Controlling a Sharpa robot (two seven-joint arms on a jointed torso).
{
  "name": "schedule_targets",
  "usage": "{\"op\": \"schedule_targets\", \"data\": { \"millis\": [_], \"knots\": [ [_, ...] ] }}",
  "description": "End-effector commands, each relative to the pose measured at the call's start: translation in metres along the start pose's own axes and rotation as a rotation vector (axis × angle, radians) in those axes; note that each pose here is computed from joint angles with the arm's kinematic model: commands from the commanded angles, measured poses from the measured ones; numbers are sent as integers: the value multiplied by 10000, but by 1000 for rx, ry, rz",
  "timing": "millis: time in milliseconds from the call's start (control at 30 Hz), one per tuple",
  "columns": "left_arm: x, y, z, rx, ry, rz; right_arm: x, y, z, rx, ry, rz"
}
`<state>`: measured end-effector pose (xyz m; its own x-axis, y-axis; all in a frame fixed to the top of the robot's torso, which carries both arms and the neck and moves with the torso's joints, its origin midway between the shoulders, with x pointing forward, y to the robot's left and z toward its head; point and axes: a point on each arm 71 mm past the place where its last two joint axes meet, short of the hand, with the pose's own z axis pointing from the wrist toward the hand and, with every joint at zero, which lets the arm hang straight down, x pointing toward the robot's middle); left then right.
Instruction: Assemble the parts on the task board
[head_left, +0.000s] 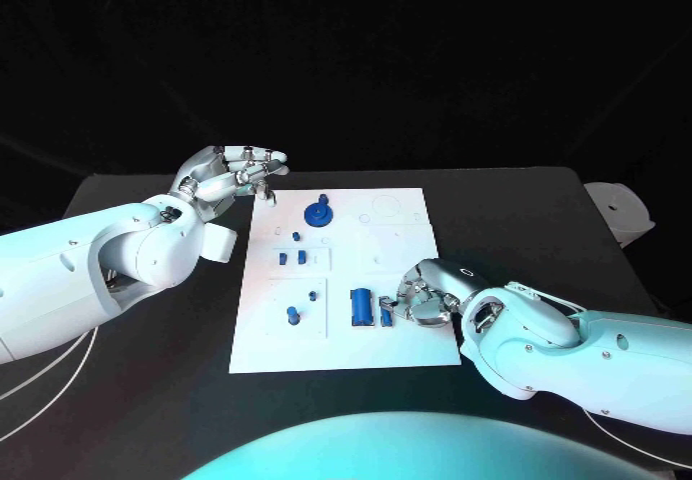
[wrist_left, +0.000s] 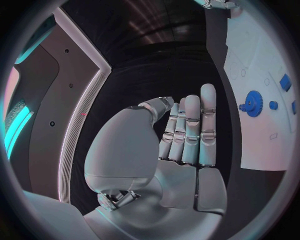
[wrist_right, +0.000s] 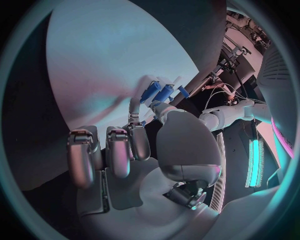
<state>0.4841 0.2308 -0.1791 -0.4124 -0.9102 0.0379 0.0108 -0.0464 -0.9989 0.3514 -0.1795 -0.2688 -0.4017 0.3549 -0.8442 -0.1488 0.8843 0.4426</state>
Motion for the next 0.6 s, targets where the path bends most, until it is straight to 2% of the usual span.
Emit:
{"op": "schedule_targets", "data": {
  "millis": [33,600],
  "knots": [
    [19,-10,3,7,15,-9,9,28,-14,-29,9,-22],
    [7,-9,0,6,14,-9,35,8,-127,-64,78,-26]
  ]
}}
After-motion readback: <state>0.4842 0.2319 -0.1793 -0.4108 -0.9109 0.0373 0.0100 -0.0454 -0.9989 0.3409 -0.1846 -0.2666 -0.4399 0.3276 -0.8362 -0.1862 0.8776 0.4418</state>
